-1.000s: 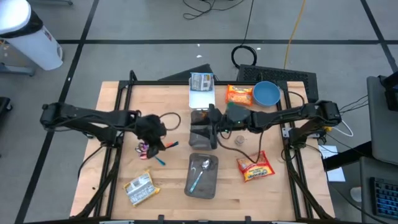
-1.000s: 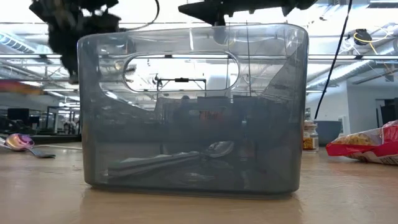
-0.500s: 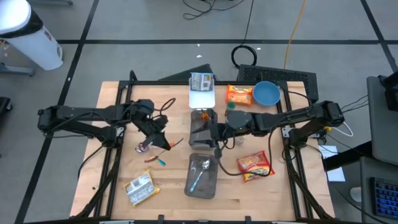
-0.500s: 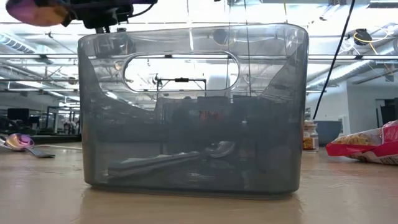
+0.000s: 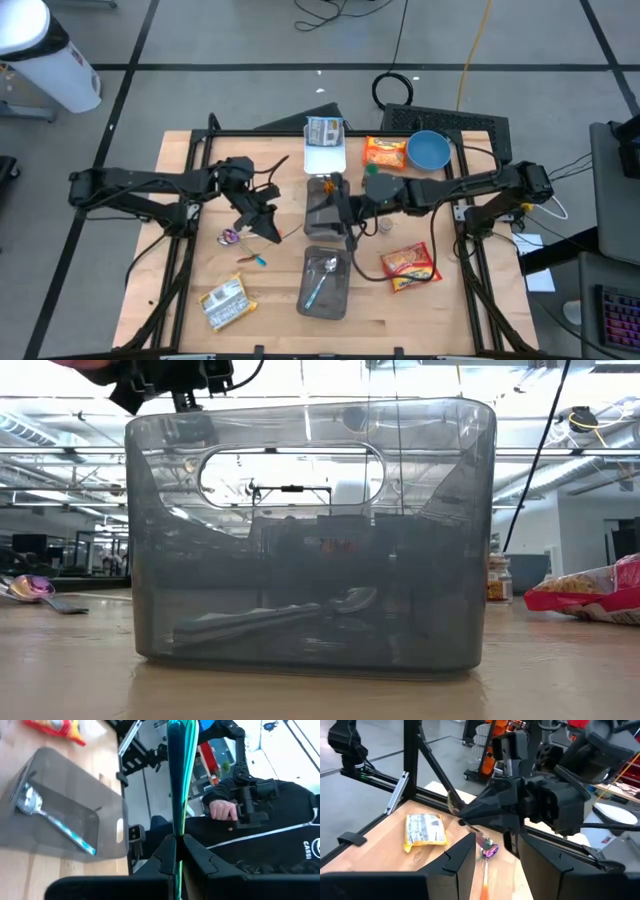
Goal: Pick & Place Food Item
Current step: Put the blue spoon into the bottom black bin
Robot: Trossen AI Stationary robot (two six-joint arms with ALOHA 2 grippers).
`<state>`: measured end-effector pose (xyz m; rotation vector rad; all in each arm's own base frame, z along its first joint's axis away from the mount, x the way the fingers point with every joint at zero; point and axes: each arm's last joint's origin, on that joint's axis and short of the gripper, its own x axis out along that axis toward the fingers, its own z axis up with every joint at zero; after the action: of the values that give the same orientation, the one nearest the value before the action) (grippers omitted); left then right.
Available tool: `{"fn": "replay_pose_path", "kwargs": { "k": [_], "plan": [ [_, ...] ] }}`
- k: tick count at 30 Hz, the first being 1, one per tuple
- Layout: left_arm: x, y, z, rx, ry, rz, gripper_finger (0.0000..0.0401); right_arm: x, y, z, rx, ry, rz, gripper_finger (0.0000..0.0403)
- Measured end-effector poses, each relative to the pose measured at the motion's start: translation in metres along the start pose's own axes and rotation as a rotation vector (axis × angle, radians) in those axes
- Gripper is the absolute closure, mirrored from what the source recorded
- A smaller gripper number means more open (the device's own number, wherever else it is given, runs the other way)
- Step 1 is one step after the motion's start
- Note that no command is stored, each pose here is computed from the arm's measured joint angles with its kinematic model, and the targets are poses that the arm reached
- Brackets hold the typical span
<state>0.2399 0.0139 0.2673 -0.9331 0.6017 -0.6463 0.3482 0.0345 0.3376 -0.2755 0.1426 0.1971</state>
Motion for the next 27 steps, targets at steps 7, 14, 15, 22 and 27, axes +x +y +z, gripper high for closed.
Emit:
{"fn": "replay_pose_path", "kwargs": {
  "k": [7, 14, 15, 22, 27],
  "plan": [
    [0.007, 0.006, 0.006, -0.027, 0.015, -0.052, 0.0391, 0.005, 0.002, -0.003, -0.004, -0.012, 0.051, 0.0261],
    [0.01, 0.008, 0.01, -0.029, 0.012, -0.072, 0.0391, 0.012, 0.003, -0.009, 0.006, 0.001, 0.055, 0.0261],
    [0.01, 0.008, 0.01, -0.027, 0.011, -0.073, 0.0391, 0.013, 0.004, -0.01, 0.008, 0.008, 0.058, 0.0261],
    [0.007, 0.009, 0.011, -0.03, 0.004, -0.07, 0.0391, 0.018, 0.002, -0.012, 0.013, -0.022, 0.072, 0.0261],
    [0.005, 0.01, 0.013, -0.031, -0.008, -0.065, 0.0391, 0.019, 0.002, -0.014, 0.015, -0.024, 0.091, 0.0262]
  ]
}}
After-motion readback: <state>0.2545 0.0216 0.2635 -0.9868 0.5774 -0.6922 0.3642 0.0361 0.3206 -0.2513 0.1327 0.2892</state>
